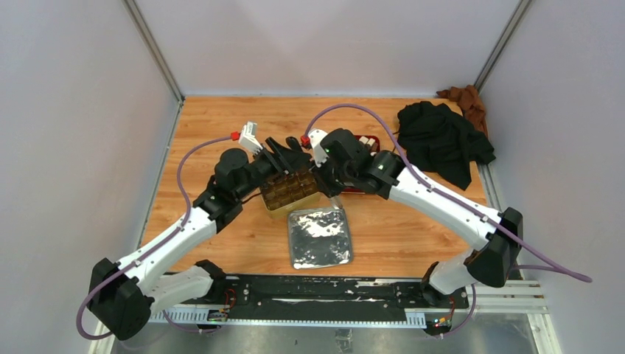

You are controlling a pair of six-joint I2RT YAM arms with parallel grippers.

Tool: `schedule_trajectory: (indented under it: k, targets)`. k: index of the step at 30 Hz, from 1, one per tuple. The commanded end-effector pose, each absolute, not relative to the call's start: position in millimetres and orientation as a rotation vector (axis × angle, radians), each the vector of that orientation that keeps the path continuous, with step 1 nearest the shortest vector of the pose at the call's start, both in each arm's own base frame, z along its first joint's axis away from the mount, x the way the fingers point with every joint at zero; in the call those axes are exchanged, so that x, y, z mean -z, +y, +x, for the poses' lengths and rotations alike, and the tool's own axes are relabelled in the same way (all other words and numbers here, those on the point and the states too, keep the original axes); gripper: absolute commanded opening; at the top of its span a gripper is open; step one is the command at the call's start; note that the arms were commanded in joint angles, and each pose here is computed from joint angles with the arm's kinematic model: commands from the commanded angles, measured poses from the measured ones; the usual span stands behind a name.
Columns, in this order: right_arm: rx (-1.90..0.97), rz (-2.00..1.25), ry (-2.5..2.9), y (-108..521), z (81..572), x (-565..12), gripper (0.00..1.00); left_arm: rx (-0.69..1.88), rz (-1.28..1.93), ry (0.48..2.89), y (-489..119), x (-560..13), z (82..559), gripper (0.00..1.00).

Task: Pack the chocolate
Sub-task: Adjust the clamp.

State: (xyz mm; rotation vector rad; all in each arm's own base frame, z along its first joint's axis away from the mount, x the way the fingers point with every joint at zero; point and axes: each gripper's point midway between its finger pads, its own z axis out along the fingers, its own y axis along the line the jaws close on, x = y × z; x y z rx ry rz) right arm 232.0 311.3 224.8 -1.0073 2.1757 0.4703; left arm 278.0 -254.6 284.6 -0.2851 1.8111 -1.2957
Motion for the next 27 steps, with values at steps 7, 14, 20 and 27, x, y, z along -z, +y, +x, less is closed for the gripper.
schedule_trajectory:
  k: [7, 14, 20, 27]
  targets:
    - [-0.545, -0.966, 2.024, 318.3, 226.0, -249.3, 0.25, 1.425, -0.382, 1.761, -259.9, -293.2, 276.9, 0.39]
    - [-0.546, -0.906, 1.928, 314.6, 229.4, -255.7, 0.25, 1.558, -0.518, 1.736, -260.7, -293.1, 272.3, 0.2]
    - [-0.585, -0.887, 1.848, 314.3, 226.7, -253.0, 0.3, 1.652, -0.643, 1.712, -258.8, -291.2, 270.5, 0.12]
    - [-0.568, -0.907, 1.847, 313.5, 227.7, -239.5, 0.36, 1.732, -0.722, 1.685, -258.7, -293.9, 269.0, 0.09]
